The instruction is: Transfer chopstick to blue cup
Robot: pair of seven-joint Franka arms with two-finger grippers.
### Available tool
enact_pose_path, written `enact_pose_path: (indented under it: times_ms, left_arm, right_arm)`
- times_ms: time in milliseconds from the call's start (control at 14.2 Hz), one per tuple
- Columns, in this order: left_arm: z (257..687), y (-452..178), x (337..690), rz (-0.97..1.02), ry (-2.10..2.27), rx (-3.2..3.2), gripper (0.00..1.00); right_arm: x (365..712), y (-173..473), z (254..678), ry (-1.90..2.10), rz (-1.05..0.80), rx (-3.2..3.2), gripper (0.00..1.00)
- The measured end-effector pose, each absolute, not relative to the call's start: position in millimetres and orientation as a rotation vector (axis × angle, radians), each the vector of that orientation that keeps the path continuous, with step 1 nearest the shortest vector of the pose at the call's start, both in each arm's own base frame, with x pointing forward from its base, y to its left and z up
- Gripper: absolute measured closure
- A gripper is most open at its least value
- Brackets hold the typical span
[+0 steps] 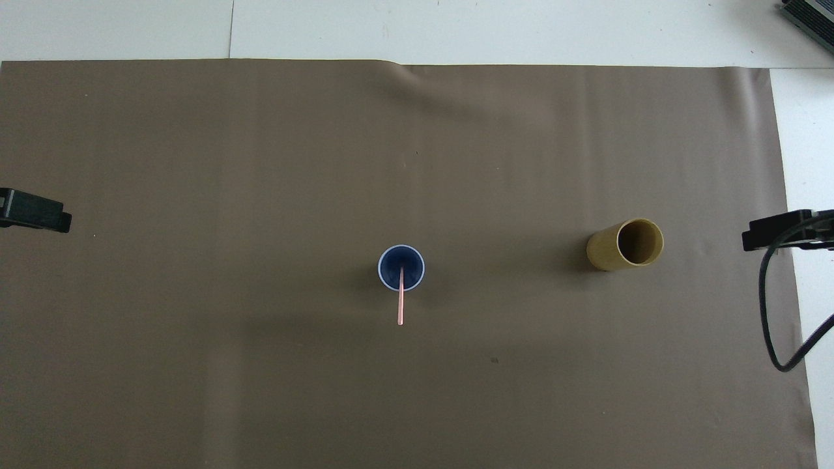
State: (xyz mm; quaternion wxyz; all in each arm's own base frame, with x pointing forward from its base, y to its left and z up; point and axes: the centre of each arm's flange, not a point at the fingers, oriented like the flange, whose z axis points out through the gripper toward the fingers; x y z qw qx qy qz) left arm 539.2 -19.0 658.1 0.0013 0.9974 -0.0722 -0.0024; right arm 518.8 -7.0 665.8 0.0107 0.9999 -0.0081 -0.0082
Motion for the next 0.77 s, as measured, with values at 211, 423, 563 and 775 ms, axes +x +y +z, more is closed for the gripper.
enact_pose_path:
  times_ms: [211,423,563,775]
  left_arm:
    - [658.0,-19.0,539.2,-0.008,-0.227,3.131,0.00]
    - [657.9,-18.8,539.2,-0.009,-0.226,3.131,0.00]
    - [657.9,-18.8,539.2,-0.009,-0.226,3.131,0.00]
    - [657.7,-18.8,539.2,-0.010,-0.226,3.131,0.00]
  right_arm:
    - [519.1,-7.1,664.1,-0.026,-0.031,3.120,0.00]
    - [519.1,-8.9,663.0,-0.032,-0.035,3.120,0.00]
    - [519.1,-9.9,662.6,-0.036,-0.037,3.119,0.00]
    - [518.9,-11.1,661.8,-0.040,-0.041,3.119,0.00]
